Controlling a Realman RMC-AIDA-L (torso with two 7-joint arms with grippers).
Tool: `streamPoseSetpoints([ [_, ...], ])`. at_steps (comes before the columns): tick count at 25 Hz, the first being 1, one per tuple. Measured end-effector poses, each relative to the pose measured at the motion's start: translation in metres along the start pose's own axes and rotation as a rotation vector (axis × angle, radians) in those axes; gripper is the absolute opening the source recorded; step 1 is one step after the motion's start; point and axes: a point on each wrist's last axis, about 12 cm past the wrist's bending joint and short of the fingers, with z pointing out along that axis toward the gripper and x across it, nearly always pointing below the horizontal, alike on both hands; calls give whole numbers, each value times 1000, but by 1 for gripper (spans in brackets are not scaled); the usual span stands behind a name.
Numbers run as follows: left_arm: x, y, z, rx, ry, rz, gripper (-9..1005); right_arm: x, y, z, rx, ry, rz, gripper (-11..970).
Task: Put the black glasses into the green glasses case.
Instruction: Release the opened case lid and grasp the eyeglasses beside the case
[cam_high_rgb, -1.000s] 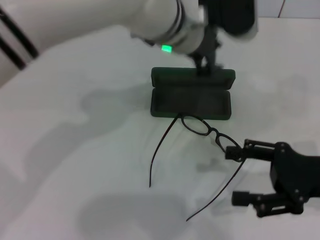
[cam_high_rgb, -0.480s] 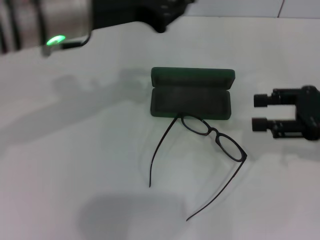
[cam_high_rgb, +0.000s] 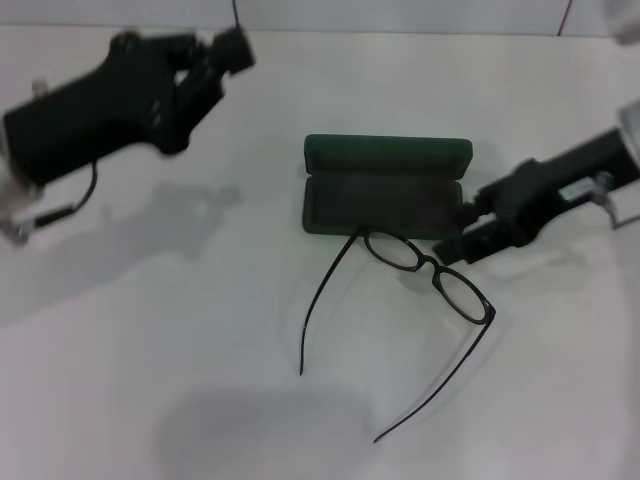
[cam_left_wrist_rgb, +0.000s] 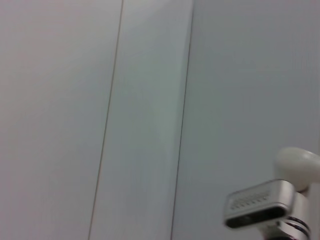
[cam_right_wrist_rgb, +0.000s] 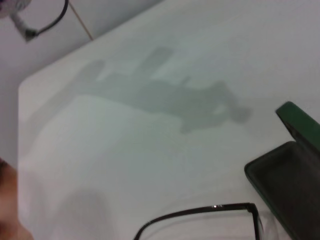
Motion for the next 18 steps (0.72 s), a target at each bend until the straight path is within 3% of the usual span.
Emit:
streamPoseSetpoints([
  [8, 36, -13, -22, -32, -15, -39, 31, -26, 1, 20, 54, 121, 46, 618],
  [18, 51, -20, -27, -63, -8, -57, 30, -34, 2, 48, 103, 271, 97, 593],
])
